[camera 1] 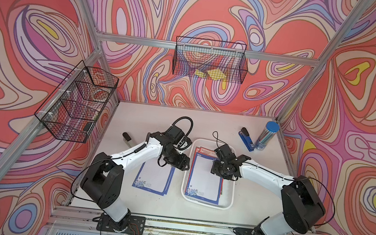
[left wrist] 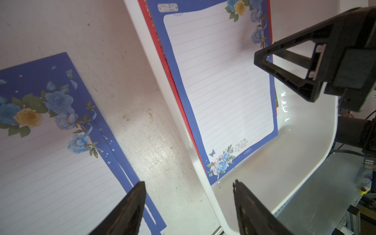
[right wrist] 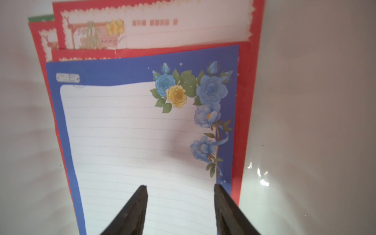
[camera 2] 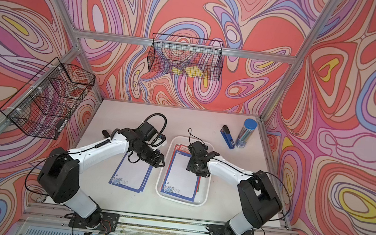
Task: Take out the stationery paper from the storage box
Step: Pick up the stationery paper from the storage box.
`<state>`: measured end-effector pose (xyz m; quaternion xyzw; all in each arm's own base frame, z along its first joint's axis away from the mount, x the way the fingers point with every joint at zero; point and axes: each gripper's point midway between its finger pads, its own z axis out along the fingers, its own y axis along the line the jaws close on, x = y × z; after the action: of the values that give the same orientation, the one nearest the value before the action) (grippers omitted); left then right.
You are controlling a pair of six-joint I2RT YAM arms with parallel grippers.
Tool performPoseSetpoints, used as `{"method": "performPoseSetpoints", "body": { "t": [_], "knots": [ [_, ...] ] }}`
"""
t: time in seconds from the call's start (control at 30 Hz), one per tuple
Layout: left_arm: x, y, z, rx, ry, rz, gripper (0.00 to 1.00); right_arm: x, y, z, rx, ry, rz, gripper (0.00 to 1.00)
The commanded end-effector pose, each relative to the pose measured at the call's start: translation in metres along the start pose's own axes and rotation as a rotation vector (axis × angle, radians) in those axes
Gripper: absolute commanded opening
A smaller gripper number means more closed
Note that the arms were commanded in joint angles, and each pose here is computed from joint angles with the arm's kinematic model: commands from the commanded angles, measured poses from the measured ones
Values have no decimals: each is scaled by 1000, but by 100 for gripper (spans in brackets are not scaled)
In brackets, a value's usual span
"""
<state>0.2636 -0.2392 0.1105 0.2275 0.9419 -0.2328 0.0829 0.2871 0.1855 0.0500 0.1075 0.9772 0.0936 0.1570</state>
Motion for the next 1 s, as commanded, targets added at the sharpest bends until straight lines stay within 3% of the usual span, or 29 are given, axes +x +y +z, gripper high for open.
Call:
{"method": "performPoseSetpoints", "body": {
  "t": [0.0, 0.43, 0.97],
  "knots": [
    [1, -2, 1, -7, 29, 12, 72, -3, -13, -2, 68, -22, -14, 63],
    [2, -3, 2, -4, 33, 14, 72, 1, -13, 15, 76, 26, -17, 66],
    [4, -2, 5, -8, 51, 13, 72, -1, 0, 4, -24, 3, -21, 53]
  ]
}}
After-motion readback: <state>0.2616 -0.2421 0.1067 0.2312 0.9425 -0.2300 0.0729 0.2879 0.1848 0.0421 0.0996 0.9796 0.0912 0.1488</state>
